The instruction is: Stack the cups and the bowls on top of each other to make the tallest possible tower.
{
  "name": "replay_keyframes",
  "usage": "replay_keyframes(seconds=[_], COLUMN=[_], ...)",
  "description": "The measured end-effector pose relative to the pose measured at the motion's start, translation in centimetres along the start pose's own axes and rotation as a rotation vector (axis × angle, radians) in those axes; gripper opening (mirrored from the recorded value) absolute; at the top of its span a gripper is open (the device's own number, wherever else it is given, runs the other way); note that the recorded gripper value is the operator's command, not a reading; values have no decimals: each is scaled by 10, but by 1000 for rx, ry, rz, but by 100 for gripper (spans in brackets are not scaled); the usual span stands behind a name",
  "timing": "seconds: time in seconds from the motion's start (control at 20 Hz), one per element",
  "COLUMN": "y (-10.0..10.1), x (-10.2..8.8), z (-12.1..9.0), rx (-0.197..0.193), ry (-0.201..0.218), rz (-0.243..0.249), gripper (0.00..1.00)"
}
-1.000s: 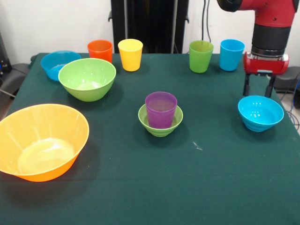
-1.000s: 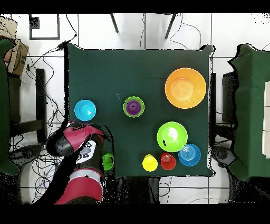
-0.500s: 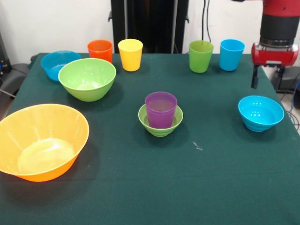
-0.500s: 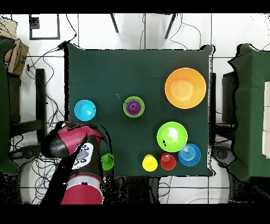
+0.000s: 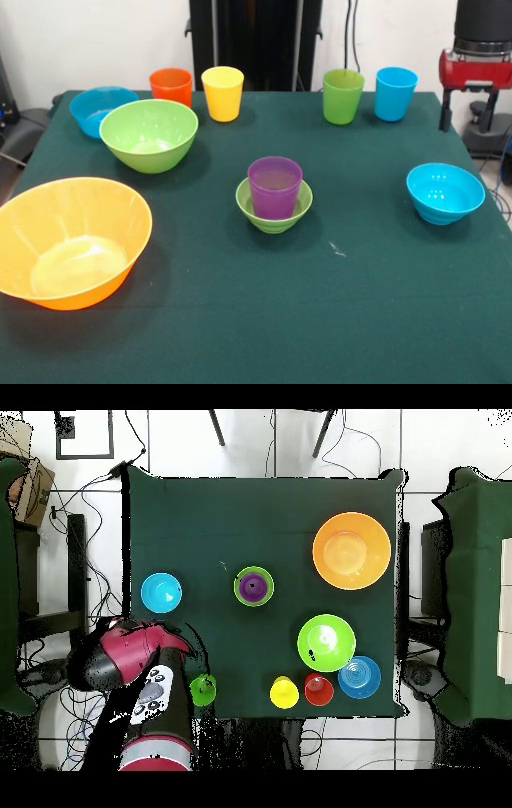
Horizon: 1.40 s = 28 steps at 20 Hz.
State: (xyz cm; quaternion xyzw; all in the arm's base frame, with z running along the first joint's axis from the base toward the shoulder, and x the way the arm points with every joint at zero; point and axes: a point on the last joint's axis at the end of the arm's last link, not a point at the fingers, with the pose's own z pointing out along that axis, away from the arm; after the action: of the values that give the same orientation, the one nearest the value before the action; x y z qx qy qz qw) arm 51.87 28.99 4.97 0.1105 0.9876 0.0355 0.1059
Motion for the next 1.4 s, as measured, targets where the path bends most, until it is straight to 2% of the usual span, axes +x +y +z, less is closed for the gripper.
replay_keyframes(seconds=[0.35,0.75,1.4], y=[-8,-31,-49], x=[-1,-7,-19], z=[5,28,51], rx=[17,66,110], ry=[2,5,-8], rz=[6,22,25], gripper=[100,100,100])
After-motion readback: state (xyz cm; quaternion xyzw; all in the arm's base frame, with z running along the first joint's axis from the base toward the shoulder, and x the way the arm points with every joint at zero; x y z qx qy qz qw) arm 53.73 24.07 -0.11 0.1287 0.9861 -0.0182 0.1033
